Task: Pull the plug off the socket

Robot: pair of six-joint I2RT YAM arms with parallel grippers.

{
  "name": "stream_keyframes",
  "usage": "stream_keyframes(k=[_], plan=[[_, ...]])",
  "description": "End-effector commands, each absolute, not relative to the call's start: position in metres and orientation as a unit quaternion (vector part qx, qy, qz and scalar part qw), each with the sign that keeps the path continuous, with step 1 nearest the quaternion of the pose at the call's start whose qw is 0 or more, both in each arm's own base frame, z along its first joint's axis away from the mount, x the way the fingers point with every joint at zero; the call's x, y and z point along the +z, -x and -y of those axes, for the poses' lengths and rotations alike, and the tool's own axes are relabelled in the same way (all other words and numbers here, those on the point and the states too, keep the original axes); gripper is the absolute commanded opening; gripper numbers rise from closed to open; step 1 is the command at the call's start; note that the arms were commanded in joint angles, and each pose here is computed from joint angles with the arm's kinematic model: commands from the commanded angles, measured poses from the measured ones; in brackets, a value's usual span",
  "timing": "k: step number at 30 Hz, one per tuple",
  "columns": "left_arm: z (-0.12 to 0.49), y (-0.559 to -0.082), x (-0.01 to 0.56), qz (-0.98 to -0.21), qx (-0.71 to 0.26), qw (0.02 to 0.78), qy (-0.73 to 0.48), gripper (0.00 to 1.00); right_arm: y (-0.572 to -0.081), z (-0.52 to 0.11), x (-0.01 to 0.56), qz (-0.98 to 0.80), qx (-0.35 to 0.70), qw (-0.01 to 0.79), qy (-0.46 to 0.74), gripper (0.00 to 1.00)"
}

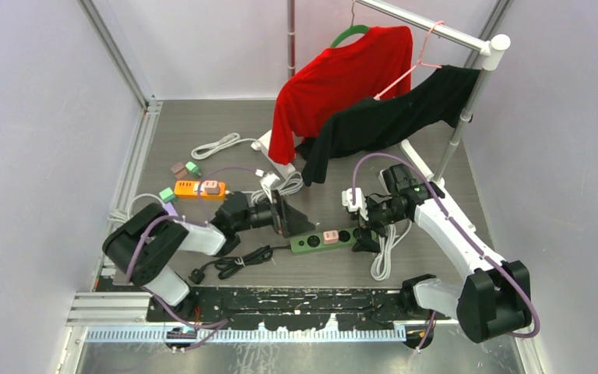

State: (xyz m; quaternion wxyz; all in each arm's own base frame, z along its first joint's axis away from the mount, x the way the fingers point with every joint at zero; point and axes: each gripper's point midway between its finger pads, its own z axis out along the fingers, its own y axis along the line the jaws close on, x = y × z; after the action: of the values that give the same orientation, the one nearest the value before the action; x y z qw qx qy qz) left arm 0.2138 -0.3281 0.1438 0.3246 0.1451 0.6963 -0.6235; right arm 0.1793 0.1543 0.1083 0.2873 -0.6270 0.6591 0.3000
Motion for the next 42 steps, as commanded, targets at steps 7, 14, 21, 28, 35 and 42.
stream_keyframes(k=[7,14,21,28,35,42], plan=[[0.358,-0.178,0.130,-0.703,-0.321,0.474,-0.422,0.99,-0.182,-0.155,0.114,-0.644,0.297,0.297,0.640,1.00],[0.374,-0.171,0.132,-0.697,-0.351,0.452,-0.432,0.99,-0.183,-0.153,0.115,-0.642,0.292,0.297,0.643,1.00],[0.379,-0.173,0.134,-0.641,-0.350,0.498,-0.467,0.96,-0.188,-0.151,0.112,-0.654,0.283,0.294,0.637,1.00],[0.365,-0.176,0.098,-0.639,-0.286,0.480,-0.528,0.90,-0.177,-0.178,0.114,-0.613,0.329,0.317,0.645,1.00],[0.342,-0.178,0.083,-0.610,-0.240,0.498,-0.568,0.94,-0.195,-0.201,0.101,-0.634,0.289,0.326,0.639,1.00],[0.340,-0.192,0.082,-0.616,-0.264,0.525,-0.524,0.99,-0.199,-0.212,0.089,-0.636,0.274,0.319,0.647,0.96]])
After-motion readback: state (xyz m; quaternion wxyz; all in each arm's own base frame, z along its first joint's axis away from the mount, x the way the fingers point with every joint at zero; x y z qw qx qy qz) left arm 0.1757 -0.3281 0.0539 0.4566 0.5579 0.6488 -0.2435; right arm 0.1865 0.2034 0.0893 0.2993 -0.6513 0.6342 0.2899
